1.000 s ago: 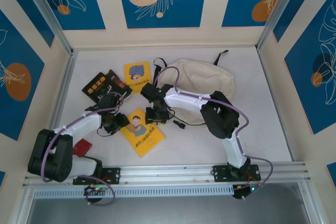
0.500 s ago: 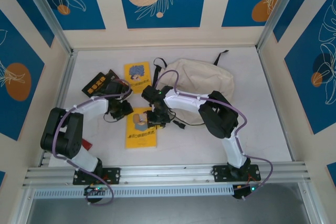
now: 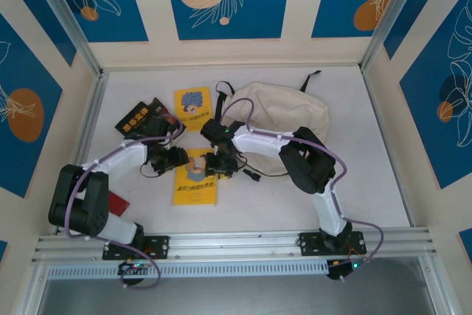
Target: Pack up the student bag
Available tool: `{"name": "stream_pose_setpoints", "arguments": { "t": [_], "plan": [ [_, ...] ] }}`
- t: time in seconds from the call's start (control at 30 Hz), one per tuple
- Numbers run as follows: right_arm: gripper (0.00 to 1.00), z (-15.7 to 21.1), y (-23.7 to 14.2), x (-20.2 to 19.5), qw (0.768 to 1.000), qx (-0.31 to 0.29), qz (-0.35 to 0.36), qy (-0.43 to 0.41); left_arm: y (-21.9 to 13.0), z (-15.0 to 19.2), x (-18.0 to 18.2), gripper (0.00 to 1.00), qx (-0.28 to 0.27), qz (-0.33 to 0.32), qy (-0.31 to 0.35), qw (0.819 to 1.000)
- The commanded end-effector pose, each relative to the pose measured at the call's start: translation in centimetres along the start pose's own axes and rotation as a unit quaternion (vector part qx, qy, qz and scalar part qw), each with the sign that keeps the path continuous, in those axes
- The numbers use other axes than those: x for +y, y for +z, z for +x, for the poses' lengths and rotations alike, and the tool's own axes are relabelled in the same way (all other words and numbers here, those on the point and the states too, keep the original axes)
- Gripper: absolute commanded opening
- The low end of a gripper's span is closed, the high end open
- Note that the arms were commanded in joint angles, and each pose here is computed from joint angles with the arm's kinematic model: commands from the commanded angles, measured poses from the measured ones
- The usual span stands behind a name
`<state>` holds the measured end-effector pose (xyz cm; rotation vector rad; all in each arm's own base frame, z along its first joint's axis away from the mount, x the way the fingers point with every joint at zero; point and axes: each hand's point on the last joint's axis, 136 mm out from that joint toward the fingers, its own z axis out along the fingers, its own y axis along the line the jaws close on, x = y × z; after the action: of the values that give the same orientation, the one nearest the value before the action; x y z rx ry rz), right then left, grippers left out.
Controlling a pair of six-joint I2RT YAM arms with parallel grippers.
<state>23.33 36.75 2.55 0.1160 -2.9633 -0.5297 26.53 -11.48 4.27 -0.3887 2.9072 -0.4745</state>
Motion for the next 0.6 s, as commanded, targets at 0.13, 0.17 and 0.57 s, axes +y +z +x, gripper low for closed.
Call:
{"name": "stream_pose_setpoints", "arguments": {
  "t": [0.13, 0.17, 0.57],
  "plan": [
    [0.34, -1.3, -0.1, -1.4, 0.999, -0.022, 0.020, 0.037, -0.2, 3.1, 0.5, 0.66, 0.048, 0.018, 0.003, 0.999],
    [0.34, -1.3, 0.0, -1.6, 0.999, -0.021, 0.022, 0.039, 0.0, 3.2, 0.4, 0.66, 0.052, 0.022, 0.003, 0.998],
    [0.31, -0.8, 1.0, -1.8, 0.999, -0.004, 0.018, 0.043, 1.5, 3.8, 0.0, 0.61, 0.085, 0.034, 0.015, 0.996]
  ]
}}
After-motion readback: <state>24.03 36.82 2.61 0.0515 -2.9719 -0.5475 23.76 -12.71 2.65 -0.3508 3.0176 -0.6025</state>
